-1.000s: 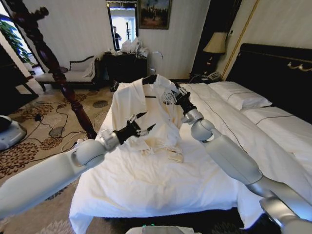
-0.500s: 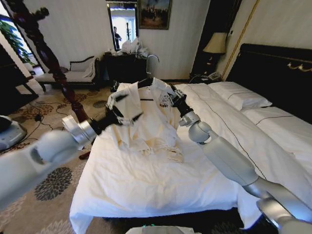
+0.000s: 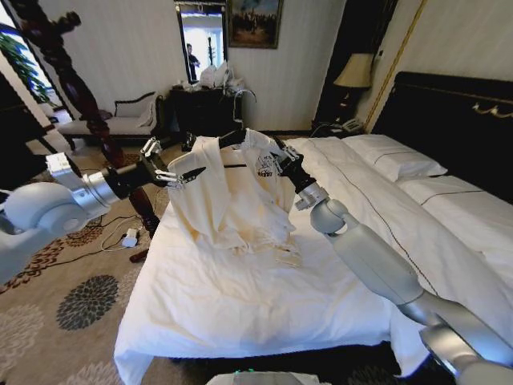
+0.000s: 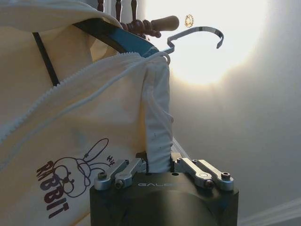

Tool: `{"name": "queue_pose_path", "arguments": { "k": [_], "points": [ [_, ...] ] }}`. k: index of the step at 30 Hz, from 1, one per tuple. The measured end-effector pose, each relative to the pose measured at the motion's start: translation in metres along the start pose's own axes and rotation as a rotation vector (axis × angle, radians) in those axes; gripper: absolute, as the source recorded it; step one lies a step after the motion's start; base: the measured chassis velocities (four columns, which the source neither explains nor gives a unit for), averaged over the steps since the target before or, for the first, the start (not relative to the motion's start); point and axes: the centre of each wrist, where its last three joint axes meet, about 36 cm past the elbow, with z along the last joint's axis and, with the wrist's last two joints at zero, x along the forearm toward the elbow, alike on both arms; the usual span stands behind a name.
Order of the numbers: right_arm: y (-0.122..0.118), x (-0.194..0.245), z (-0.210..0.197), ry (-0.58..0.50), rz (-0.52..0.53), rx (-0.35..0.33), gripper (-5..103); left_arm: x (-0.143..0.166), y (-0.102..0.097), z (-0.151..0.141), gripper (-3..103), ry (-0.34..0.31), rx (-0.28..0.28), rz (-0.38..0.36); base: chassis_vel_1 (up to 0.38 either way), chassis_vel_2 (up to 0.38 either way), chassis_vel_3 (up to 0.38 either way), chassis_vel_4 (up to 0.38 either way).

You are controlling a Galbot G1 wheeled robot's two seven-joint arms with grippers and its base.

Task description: Pick up the clothes from the bed and hang them on the clothes hanger.

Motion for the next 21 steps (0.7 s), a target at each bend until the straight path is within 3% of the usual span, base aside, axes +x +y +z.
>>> {"name": "queue_pose_path", "arguments": {
  "k": [3, 7, 12, 13, 17, 21],
  "points": [
    [0.0, 0.0, 0.0, -0.009, -0.003, 0.001, 20, 0.004, 0.005, 0.002, 100, 0.004, 0.018, -0.003, 0.0, 0.0, 0.0, 0.0],
    [-0.002, -0.003, 0.0, -0.025, -0.009, 0.007, 20, 0.009, 0.015, 0.008, 100, 0.005, 0.108, -0.031, 0.0, 0.0, 0.0, 0.0],
    [-0.004, -0.005, -0.002, -0.036, -0.01, 0.01, 20, 0.009, 0.019, 0.02, 100, 0.014, 0.163, -0.057, 0.0, 0.0, 0.0, 0.0],
    [-0.006, -0.007, -0.003, -0.051, -0.008, 0.023, 20, 0.008, 0.019, 0.026, 100, 0.019, 0.219, -0.07, 0.0, 0.0, 0.0, 0.0],
    [-0.008, -0.009, -0.004, -0.071, -0.011, 0.041, 20, 0.008, 0.02, 0.031, 101, 0.028, 0.262, -0.081, 0.0, 0.0, 0.0, 0.0],
    [-0.008, -0.01, -0.005, -0.101, -0.027, 0.06, 20, 0.008, 0.021, 0.032, 96, 0.044, 0.272, -0.075, 0.0, 0.0, 0.0, 0.0]
  ]
}}
